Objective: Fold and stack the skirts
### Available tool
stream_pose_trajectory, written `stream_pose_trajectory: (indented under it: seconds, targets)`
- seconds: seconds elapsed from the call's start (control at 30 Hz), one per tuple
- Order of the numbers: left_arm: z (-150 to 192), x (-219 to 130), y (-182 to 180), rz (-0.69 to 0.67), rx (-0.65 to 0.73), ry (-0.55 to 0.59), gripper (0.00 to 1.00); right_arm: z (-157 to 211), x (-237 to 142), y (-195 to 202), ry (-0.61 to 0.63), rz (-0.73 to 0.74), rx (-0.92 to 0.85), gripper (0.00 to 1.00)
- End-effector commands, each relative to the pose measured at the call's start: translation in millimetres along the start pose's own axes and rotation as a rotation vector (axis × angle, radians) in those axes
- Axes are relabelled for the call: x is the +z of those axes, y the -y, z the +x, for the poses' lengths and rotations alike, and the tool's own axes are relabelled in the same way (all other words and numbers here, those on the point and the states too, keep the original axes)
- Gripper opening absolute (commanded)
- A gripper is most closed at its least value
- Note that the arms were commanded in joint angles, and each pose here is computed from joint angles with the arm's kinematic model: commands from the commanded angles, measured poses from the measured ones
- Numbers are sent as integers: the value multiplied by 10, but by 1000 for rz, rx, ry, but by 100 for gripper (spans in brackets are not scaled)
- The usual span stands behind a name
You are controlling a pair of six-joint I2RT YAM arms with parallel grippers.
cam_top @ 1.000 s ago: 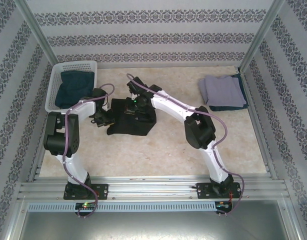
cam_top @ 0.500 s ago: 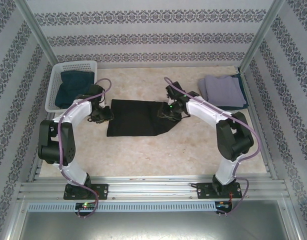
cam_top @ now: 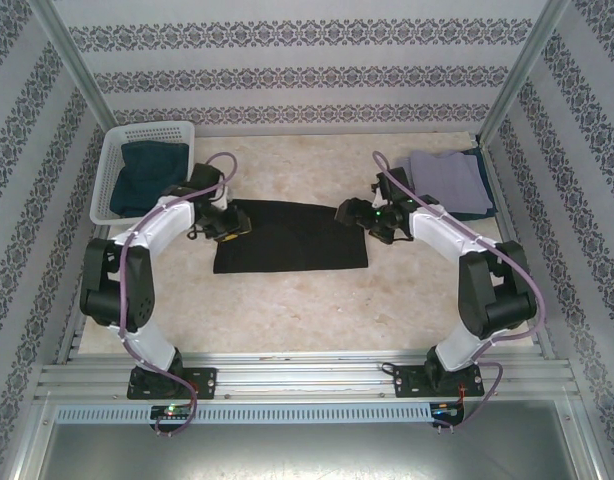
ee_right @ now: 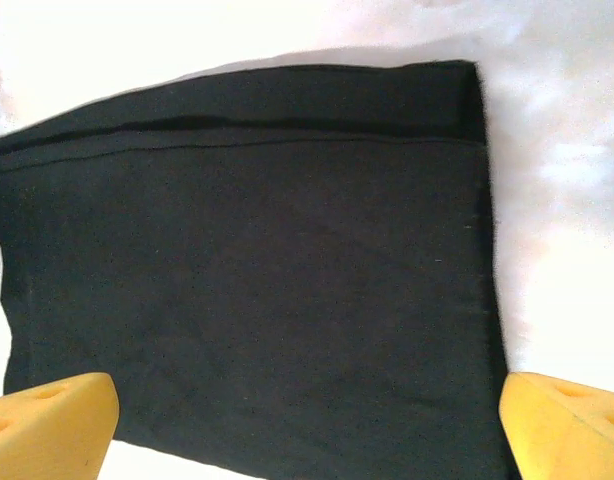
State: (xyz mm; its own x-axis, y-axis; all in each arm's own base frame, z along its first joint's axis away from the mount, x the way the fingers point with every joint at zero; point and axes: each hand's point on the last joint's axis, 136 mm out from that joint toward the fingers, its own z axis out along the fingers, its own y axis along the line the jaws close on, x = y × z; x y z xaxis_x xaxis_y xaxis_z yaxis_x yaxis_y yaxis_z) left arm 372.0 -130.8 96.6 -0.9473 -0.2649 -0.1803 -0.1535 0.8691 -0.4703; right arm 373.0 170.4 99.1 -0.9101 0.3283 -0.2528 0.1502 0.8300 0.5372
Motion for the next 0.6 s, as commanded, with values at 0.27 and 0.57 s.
stream_pose_trajectory:
  seconds: [0.27,0.57]
  targets:
    - [89,709,1199,280,73,-115,36,29,292,394,-95,-135,74,85]
    - [328,1243,1815,434,109,-235,33,176,237,540,-151,-187,135,81]
